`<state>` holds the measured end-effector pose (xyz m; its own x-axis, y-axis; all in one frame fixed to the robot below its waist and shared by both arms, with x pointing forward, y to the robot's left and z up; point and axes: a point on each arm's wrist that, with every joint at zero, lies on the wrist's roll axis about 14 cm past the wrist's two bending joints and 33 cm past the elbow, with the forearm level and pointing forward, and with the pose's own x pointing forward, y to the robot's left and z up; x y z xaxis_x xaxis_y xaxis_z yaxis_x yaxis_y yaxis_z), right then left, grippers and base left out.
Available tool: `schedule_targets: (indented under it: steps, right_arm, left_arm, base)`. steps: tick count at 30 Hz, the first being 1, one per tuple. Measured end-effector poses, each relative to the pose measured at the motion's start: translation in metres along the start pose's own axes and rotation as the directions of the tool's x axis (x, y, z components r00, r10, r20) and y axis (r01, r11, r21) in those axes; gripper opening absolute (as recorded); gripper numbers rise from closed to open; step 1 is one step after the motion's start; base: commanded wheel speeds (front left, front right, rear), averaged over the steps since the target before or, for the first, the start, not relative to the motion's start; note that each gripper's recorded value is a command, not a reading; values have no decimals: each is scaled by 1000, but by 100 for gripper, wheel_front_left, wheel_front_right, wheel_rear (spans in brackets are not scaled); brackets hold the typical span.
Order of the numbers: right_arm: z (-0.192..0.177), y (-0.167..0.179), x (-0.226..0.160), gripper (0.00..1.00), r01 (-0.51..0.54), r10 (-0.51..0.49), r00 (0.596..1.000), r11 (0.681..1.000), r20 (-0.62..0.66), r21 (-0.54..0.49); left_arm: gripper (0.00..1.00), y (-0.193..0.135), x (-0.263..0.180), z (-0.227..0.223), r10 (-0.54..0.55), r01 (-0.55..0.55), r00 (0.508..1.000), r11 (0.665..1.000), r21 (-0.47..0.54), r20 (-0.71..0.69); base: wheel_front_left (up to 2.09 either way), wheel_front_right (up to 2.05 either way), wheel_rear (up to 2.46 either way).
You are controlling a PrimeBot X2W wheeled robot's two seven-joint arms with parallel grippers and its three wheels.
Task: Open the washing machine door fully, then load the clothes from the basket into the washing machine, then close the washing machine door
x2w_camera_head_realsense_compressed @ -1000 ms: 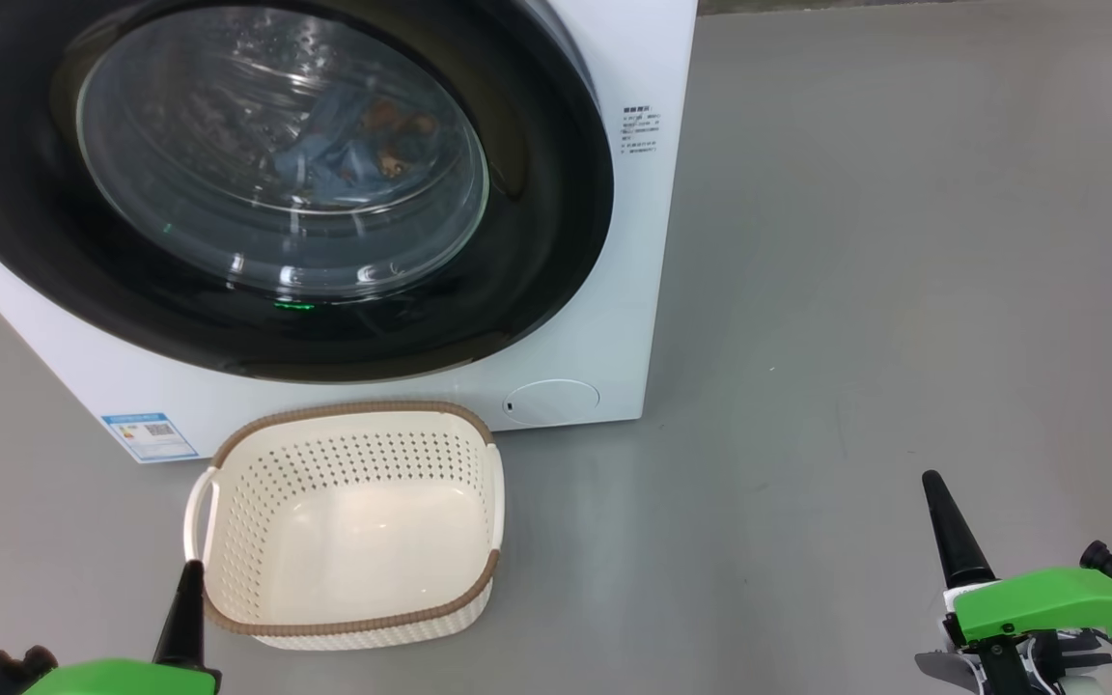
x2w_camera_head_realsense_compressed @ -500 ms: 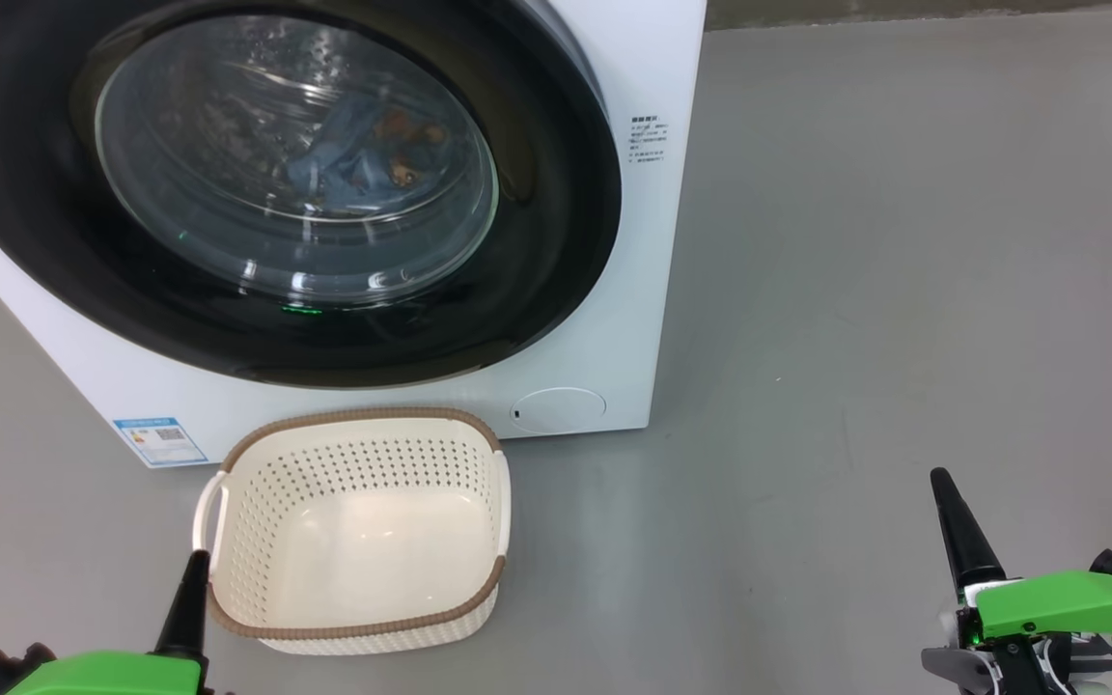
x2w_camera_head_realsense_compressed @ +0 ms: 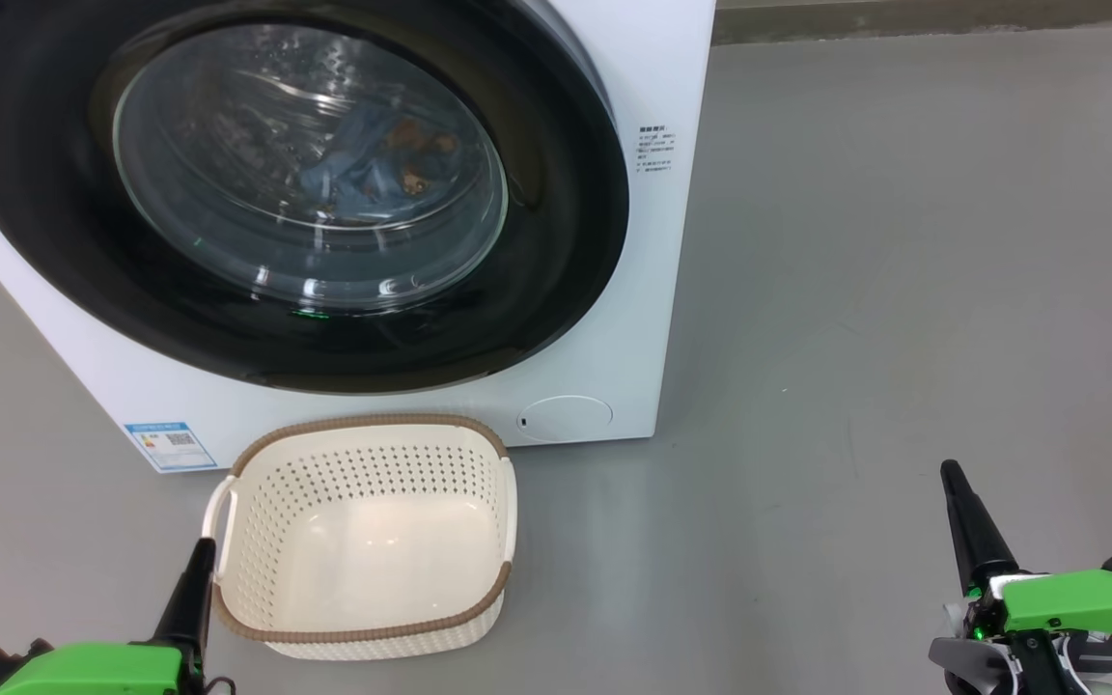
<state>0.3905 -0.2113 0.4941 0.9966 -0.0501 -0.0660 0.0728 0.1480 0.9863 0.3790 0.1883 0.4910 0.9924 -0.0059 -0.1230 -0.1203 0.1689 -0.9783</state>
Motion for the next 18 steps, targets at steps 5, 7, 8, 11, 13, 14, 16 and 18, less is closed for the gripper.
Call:
schedule_targets:
  steps: [5, 7, 8, 11, 13, 14, 16, 18]
  right_arm:
    - [0, 6, 1, 0, -17, 17, 1000, 999, 0, 43]
    - [0, 8, 1, 0, -22, 22, 1000, 997, 0, 70]
    - [0, 9, 1, 0, -25, 25, 1000, 997, -3, 78]
    - [-1, 12, 1, 0, -35, 37, 999, 994, -10, 107]
    - [-1, 14, 1, 0, -40, 42, 999, 991, -12, 125]
    - [-1, 16, 1, 0, -43, 46, 999, 991, -13, 130]
    - [-1, 18, 1, 0, -49, 52, 999, 988, -15, 149]
    - [-2, 18, 1, 0, -50, 54, 998, 986, -16, 161]
  left_arm:
    - [0, -4, -1, 1, -11, 11, 1000, 999, -50, -2]
    - [0, -6, -1, 1, -16, 16, 1000, 997, -73, -5]
    - [0, -7, -1, 1, -19, 18, 1000, 996, -86, -4]
    - [0, -11, -1, 1, -34, 32, 999, 993, -113, -9]
    - [0, -15, -1, 1, -43, 41, 999, 990, -135, -11]
    - [0, -16, -1, 1, -47, 44, 999, 988, -149, -13]
    - [0, -17, -1, 1, -50, 47, 999, 985, -168, -14]
    - [0, -18, -1, 2, -53, 50, 999, 984, -171, -12]
  base:
    - [0, 0, 0]
    - [0, 0, 0]
    - [0, 0, 0]
    - [0, 0, 0]
    - [0, 0, 0]
    - [0, 0, 0]
    - [0, 0, 0]
    - [0, 0, 0]
